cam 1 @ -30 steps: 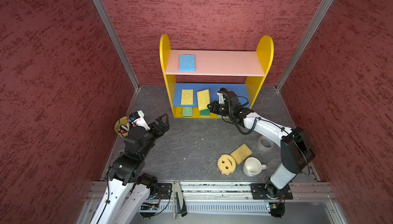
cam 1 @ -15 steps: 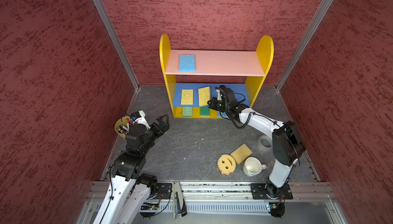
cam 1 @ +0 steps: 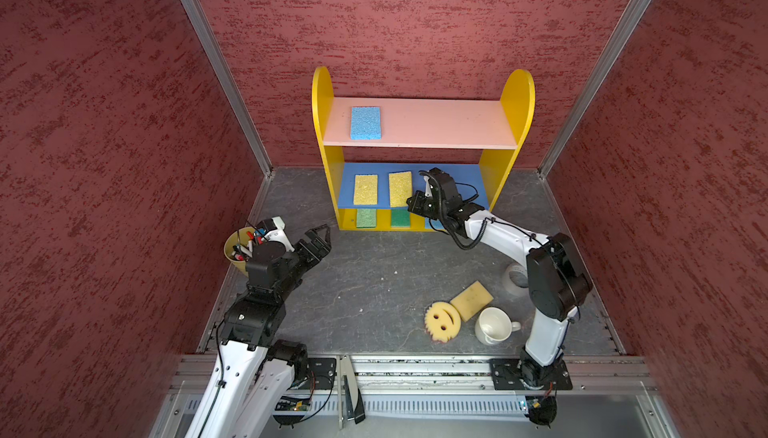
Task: Place and organize the cleaning sponges onto the shelf
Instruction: 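Place the yellow sponge upright against the blue board while the left arm withdraws, then press the yellow sponge against the blue board with the right gripper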
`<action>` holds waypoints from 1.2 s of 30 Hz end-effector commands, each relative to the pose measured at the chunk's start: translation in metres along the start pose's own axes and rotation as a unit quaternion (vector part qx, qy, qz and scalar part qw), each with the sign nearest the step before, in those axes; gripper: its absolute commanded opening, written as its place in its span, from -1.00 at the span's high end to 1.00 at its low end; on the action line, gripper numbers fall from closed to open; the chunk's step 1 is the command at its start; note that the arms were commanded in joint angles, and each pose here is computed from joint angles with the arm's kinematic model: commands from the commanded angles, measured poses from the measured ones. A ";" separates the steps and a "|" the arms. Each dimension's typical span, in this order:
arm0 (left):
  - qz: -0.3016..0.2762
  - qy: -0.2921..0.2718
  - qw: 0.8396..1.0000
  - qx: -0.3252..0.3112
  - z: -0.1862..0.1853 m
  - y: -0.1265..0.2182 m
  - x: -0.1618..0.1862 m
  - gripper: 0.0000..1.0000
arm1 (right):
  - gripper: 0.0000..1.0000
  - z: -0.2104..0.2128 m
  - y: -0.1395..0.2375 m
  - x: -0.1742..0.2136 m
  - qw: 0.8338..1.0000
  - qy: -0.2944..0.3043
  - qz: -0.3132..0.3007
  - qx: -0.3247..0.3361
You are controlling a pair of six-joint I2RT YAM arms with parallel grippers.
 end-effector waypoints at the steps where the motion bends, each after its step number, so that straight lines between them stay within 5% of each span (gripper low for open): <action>1: 0.001 0.004 1.000 0.006 0.000 -0.002 0.000 -0.95 | 0.91 -0.002 0.000 -0.019 0.999 -0.015 -0.031 0.010; 8: 0.003 0.005 1.000 0.009 -0.002 -0.003 -0.001 -0.95 | 0.87 -0.002 -0.003 -0.021 0.999 -0.022 -0.034 0.007; 14: 0.005 0.007 1.000 0.008 -0.001 -0.004 0.000 -0.95 | 0.48 -0.003 -0.005 -0.018 0.999 -0.025 -0.029 0.004; 24: 0.008 0.009 1.000 0.010 -0.001 -0.005 0.000 -0.96 | 0.43 0.003 -0.003 -0.027 0.999 -0.021 -0.038 0.006; 36: 0.008 0.011 1.000 0.011 -0.001 -0.004 0.000 -0.96 | 0.13 0.011 0.012 -0.043 0.998 -0.009 -0.058 0.010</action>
Point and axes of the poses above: each gripper's point midway between its finger pads, its own y axis back along the fingers, its own z axis along the line the jaws close on, x = y × z, the point moved 1 cm from there along y, back along the fingers, and after that the axes turned 2 degrees about y, right-handed, at the moved point
